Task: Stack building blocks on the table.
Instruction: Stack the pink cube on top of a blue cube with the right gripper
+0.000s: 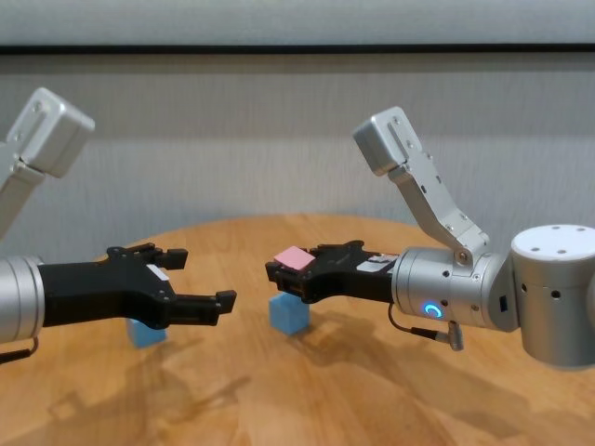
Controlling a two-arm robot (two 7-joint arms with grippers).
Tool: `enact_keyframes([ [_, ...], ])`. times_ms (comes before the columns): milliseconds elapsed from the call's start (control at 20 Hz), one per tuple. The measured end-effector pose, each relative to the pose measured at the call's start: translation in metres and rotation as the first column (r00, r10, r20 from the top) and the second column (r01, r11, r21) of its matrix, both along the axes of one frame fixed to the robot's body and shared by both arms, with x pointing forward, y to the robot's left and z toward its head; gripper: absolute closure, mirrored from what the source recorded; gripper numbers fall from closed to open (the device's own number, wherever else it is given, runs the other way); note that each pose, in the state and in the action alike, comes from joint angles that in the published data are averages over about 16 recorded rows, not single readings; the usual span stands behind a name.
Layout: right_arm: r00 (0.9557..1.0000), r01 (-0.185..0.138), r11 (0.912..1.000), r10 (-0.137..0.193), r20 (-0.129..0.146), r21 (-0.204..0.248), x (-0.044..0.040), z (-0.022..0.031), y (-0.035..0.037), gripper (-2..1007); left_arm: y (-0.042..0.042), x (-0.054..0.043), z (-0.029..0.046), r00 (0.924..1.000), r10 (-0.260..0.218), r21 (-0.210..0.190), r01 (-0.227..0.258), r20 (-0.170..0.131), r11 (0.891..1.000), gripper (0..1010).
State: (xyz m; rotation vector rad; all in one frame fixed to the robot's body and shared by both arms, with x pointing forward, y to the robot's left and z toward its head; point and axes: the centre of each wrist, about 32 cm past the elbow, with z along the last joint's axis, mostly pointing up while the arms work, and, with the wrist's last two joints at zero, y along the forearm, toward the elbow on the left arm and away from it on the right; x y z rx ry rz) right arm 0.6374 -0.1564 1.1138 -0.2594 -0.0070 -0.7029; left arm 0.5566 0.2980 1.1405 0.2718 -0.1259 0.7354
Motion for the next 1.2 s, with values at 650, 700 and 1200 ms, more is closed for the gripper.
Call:
enact_keyframes([
  [650,1.0,0.0,1.0,0.0,0.0,0.0,0.0,-0.0001,-0.0002,633,0.0,0.0,0.0,1.0,0.0,0.0,0.0,0.0,1.0,10],
  [700,1.0,0.0,1.0,0.0,0.0,0.0,-0.0001,-0.0001,-0.0002,633,0.0,0.0,0.0,1.0,0.0,0.0,0.0,0.0,1.0,10],
  [1200,1.0,0.0,1.0,0.0,0.0,0.0,-0.0001,-0.0001,-0.0002,633,0.0,0.0,0.0,1.0,0.0,0.0,0.0,0.0,1.0,10],
])
